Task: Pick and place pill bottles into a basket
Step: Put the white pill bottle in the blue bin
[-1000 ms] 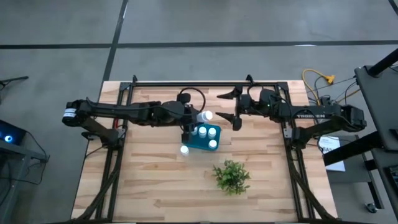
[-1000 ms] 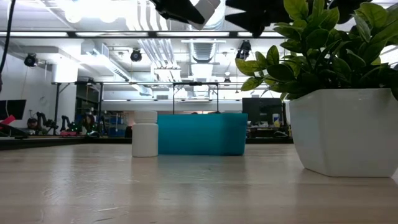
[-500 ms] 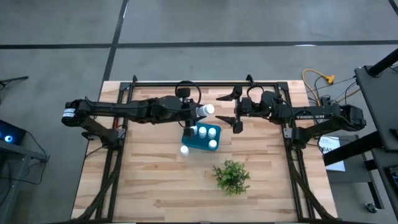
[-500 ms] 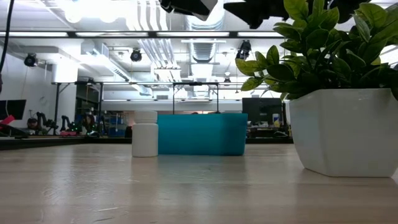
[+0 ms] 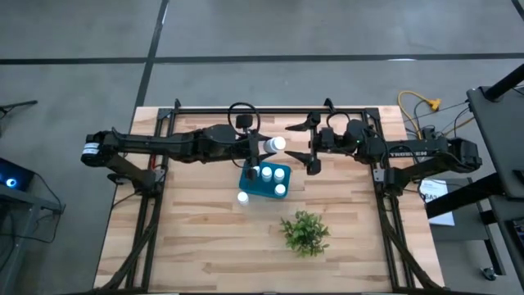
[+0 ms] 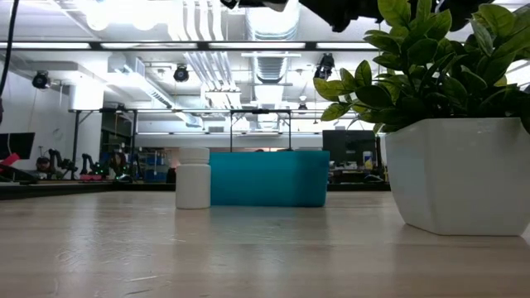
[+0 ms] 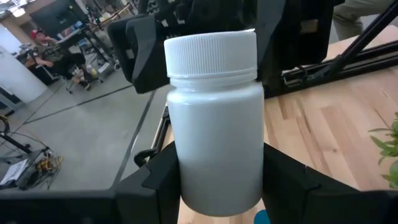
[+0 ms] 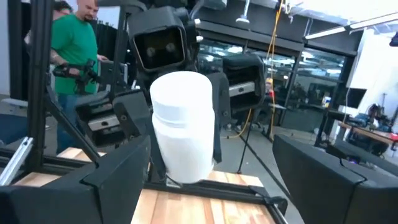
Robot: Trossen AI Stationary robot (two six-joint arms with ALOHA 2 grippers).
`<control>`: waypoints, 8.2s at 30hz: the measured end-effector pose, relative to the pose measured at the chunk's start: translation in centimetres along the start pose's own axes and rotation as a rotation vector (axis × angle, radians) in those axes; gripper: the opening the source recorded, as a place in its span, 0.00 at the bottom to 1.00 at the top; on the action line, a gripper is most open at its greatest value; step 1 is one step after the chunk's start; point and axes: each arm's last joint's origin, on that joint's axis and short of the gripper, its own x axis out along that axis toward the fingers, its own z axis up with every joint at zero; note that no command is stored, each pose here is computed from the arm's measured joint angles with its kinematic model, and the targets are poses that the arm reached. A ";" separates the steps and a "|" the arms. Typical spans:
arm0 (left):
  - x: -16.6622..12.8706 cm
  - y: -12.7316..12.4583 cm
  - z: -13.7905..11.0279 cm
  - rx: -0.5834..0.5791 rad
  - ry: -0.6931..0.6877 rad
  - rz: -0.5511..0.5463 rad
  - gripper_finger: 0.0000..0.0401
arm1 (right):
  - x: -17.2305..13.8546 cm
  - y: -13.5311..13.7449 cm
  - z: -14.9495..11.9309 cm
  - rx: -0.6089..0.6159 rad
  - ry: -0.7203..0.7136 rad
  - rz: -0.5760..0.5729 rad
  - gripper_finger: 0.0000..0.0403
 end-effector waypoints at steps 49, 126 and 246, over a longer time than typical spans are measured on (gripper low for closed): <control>-0.4 1.1 1.1 0.002 -0.165 -0.058 0.38 | 5.5 -1.0 2.3 -0.024 0.000 0.141 0.81; -0.8 1.2 1.1 -0.004 -0.180 -0.066 0.37 | 4.4 -1.0 4.0 -0.067 -0.080 0.160 0.69; -1.5 2.2 -2.8 -0.013 0.296 -0.142 0.38 | 10.0 1.0 8.3 -0.097 0.887 0.058 0.64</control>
